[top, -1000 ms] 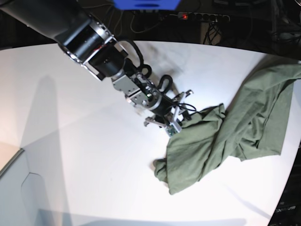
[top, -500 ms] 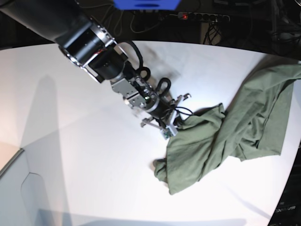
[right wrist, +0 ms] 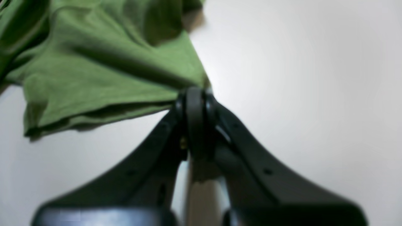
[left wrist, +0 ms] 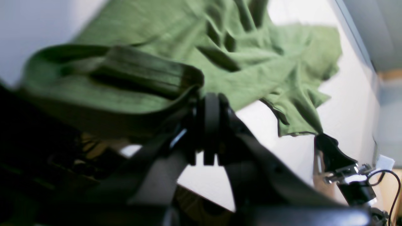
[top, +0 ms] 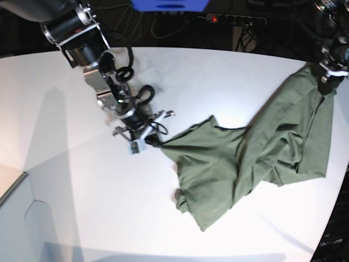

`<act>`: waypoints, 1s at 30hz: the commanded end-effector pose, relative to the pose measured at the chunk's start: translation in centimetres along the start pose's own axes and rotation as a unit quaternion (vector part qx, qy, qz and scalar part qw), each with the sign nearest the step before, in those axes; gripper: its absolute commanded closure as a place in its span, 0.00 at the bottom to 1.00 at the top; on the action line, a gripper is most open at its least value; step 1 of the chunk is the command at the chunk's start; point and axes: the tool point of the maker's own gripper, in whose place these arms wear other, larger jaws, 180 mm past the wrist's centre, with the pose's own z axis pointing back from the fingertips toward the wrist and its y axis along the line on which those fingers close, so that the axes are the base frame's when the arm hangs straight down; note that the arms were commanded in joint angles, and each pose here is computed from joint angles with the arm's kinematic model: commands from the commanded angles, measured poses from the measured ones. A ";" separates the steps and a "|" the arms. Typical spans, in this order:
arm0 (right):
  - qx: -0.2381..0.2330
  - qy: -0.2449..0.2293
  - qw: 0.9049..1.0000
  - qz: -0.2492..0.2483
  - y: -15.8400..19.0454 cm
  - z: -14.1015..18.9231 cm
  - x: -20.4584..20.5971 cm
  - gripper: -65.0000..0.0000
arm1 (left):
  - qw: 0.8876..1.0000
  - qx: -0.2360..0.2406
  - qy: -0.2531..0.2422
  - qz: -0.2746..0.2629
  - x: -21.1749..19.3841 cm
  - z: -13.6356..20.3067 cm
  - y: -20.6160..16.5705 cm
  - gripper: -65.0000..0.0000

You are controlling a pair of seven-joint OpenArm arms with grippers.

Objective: Layout the t-shirt on the table in an organized manner, then fold the t-shirt properly
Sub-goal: 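Pull the grasped fabric away from the left gripper and release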

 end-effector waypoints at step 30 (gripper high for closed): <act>-0.138 -0.085 0.987 -0.015 -14.7 9.5 4.1 0.71 | 0.989 -0.117 0.090 0.006 -6.6 -4.6 -8.0 1.00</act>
